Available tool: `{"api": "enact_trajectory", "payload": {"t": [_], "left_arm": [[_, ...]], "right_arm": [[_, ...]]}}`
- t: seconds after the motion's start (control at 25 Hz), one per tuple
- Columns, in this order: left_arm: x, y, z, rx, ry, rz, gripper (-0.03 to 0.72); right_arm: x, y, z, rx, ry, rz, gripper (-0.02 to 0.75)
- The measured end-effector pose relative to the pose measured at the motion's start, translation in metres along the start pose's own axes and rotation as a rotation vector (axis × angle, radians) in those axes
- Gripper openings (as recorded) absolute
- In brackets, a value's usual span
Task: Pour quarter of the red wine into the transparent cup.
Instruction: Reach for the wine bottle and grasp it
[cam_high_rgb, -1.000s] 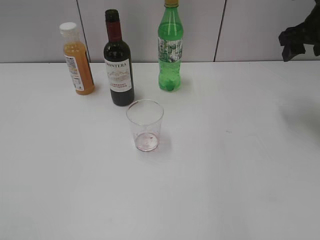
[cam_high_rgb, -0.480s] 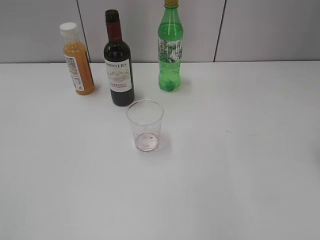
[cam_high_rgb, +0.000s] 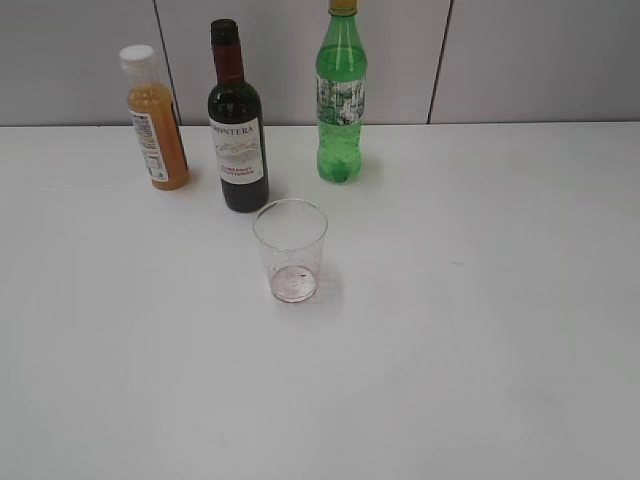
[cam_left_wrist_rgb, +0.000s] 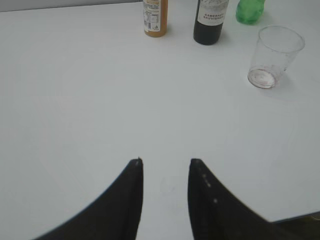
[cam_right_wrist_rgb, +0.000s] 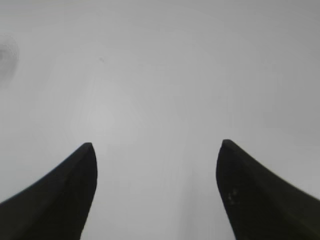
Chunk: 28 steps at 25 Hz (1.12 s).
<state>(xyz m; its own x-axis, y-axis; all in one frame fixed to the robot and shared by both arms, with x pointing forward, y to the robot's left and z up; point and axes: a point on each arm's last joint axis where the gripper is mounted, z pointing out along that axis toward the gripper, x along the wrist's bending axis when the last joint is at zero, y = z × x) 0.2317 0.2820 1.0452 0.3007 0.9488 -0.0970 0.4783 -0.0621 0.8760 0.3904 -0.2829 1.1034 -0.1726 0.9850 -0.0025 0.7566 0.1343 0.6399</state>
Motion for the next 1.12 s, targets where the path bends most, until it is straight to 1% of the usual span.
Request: {"api": "enact_trajectory", "payload": {"t": [0.16, 0.4, 0.52, 0.72, 0.92, 1.12], "left_arm": [[0.0, 0.0, 0.0, 0.0, 0.0, 0.0, 0.241], [0.0, 0.0, 0.0, 0.0, 0.0, 0.0, 0.241], [0.0, 0.0, 0.0, 0.0, 0.0, 0.0, 0.241], [0.0, 0.0, 0.0, 0.0, 0.0, 0.0, 0.241], [0.0, 0.0, 0.0, 0.0, 0.0, 0.0, 0.241], [0.0, 0.0, 0.0, 0.0, 0.0, 0.0, 0.241]], "right_arm": [[0.005, -0.034, -0.014, -0.057, 0.009, 0.006, 0.593], [0.013, -0.082, -0.037, -0.201, 0.024, 0.009, 0.593], [0.016, -0.102, -0.043, -0.243, 0.028, 0.004, 0.593], [0.019, -0.122, -0.047, -0.286, 0.028, -0.003, 0.593], [0.02, -0.133, -0.057, -0.369, 0.021, -0.012, 0.593], [0.021, -0.143, -0.061, -0.42, 0.006, -0.022, 0.593]]}}
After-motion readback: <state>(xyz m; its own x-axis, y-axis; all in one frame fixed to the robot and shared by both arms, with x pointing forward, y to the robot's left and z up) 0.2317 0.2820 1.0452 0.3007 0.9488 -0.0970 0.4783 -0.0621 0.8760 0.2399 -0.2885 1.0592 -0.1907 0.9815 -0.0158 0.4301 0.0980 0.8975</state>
